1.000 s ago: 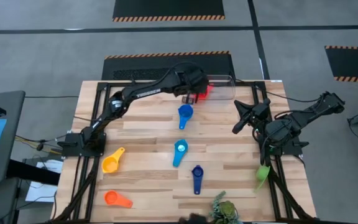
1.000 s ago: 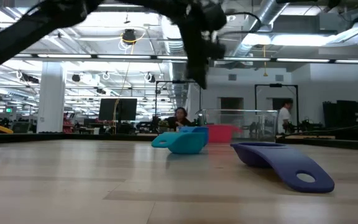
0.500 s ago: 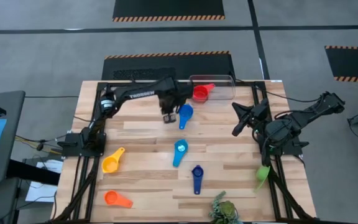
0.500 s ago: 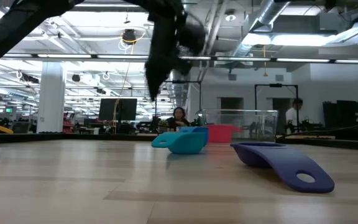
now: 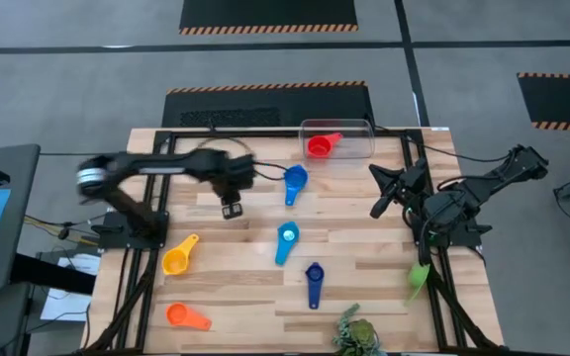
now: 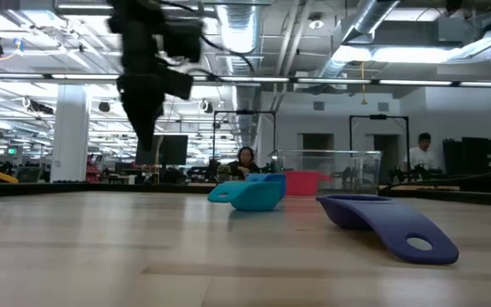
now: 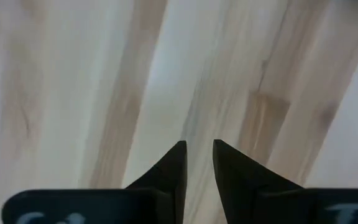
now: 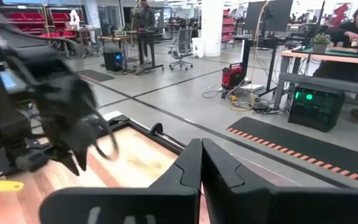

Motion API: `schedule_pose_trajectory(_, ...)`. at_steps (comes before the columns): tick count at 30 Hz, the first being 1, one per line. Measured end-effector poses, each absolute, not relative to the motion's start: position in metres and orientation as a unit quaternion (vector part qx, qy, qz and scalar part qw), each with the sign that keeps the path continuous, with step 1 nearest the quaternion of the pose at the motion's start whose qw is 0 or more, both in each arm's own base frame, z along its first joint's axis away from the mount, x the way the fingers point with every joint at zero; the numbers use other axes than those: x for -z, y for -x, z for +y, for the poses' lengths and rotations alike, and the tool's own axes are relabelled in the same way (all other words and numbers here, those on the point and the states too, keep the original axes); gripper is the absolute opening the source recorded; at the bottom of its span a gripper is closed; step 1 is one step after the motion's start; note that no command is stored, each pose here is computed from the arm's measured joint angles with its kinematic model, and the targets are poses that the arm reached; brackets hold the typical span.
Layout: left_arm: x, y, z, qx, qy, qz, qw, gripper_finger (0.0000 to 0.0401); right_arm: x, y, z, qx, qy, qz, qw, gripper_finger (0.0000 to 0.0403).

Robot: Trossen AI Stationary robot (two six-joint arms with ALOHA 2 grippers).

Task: Nest measuring cups in basket
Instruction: Stack the blue measuring cup on top of the red measuring cup in the transparent bin

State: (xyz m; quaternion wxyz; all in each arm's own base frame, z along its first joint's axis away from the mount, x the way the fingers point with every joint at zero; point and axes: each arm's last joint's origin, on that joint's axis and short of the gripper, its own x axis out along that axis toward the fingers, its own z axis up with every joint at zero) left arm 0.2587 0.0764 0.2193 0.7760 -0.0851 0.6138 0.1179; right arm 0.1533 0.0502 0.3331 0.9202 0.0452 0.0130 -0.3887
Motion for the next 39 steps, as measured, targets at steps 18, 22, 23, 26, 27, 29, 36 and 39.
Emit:
schedule_pose_trajectory(18,-0.255,-0.265,0.109,-0.284,-0.024,0.208,0.936,0.0064,-0.333,-0.154,0.047,0.398,-0.059,0.006,0.915,0.0026)
schedule_pose_trajectory(22,-0.280,-0.274,0.103,-0.272,-0.077,0.188,0.940,0.0064,-0.333,-0.154,0.047,0.398,-0.059,0.006,0.915,0.0026)
schedule_pose_trajectory(23,-0.286,-0.276,0.101,-0.266,-0.092,0.185,0.942,0.0064,-0.333,-0.154,0.047,0.398,-0.059,0.006,0.915,0.0026)
schedule_pose_trajectory(26,-0.300,-0.282,0.097,-0.241,-0.122,0.172,0.947,0.0064,-0.333,-0.154,0.047,0.398,-0.059,0.006,0.915,0.0026)
schedule_pose_trajectory(27,-0.301,-0.282,0.097,-0.232,-0.121,0.175,0.949,0.0064,-0.333,-0.154,0.047,0.398,-0.059,0.006,0.915,0.0026)
schedule_pose_trajectory(29,-0.298,-0.284,0.099,-0.227,-0.102,0.196,0.948,0.0064,-0.333,-0.154,0.047,0.398,-0.059,0.006,0.915,0.0026)
schedule_pose_trajectory(36,-0.266,-0.296,0.107,-0.197,-0.093,0.297,0.930,0.0108,-0.333,-0.154,0.047,0.398,-0.059,0.006,0.915,0.0026)
schedule_pose_trajectory(39,-0.253,-0.303,0.107,-0.161,-0.131,0.321,0.924,0.0141,-0.333,-0.154,0.047,0.398,-0.059,0.006,0.916,0.0026)
